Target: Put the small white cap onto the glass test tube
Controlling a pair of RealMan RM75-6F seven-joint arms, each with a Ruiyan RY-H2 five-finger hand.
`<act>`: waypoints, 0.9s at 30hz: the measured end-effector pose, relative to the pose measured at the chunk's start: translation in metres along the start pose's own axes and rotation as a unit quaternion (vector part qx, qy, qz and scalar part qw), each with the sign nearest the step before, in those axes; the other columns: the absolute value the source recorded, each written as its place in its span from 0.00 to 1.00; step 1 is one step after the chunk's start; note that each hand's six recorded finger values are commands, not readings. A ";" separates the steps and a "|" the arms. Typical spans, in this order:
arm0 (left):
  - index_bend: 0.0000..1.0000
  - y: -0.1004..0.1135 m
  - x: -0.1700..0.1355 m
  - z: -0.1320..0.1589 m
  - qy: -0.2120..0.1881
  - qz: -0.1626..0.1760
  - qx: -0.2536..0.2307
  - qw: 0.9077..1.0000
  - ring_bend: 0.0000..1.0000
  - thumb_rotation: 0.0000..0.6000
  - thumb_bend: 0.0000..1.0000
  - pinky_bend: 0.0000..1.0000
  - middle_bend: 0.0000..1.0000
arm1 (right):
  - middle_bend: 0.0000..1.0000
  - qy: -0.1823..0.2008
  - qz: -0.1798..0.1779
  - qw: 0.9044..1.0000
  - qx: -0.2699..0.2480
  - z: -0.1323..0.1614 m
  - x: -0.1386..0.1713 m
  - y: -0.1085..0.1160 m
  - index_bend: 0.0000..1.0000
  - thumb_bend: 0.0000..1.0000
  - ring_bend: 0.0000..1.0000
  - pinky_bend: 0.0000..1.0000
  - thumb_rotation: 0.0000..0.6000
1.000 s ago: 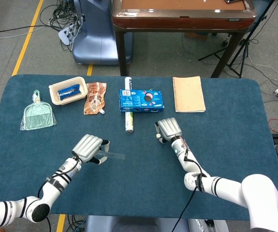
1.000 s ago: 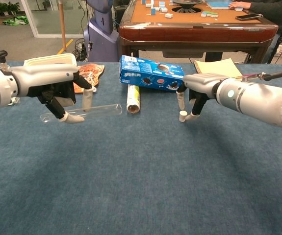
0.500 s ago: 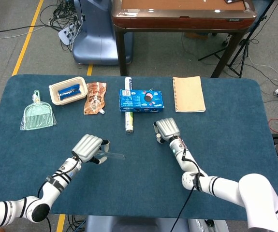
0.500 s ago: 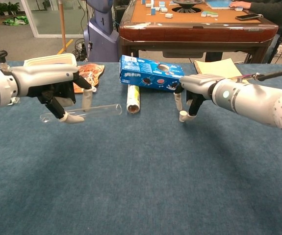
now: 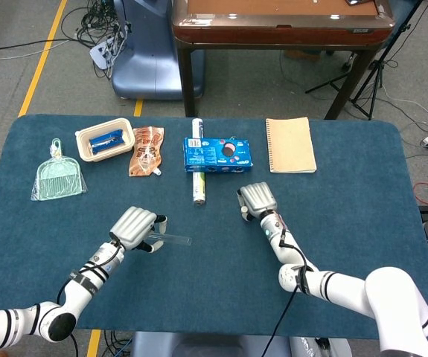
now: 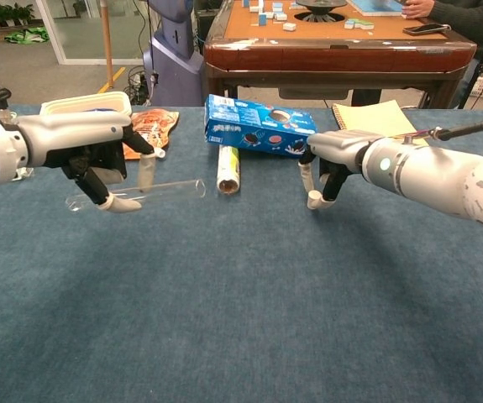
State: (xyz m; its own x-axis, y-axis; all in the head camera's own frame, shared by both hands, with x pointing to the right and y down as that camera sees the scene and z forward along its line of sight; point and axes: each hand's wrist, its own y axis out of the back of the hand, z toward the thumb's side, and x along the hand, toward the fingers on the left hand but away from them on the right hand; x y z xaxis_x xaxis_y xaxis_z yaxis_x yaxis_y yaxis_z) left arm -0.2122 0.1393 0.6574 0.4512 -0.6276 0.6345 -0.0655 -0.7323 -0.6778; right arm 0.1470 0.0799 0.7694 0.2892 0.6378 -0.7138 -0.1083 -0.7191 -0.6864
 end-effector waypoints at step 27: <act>0.62 0.014 0.019 -0.016 0.039 0.013 -0.128 0.991 1.00 1.00 0.26 1.00 1.00 | 1.00 0.098 -0.078 0.974 -0.186 -0.002 0.107 0.132 0.70 0.31 1.00 1.00 1.00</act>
State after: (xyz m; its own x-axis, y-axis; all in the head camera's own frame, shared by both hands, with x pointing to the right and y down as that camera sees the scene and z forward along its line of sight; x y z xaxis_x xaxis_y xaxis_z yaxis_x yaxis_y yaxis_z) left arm -0.2189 0.1124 0.6661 0.3768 -0.6586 0.6513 -0.3047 -0.7522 -0.5843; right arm 0.1655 0.0531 0.6024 0.4544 0.7088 -0.5395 0.2938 -0.6910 -0.6604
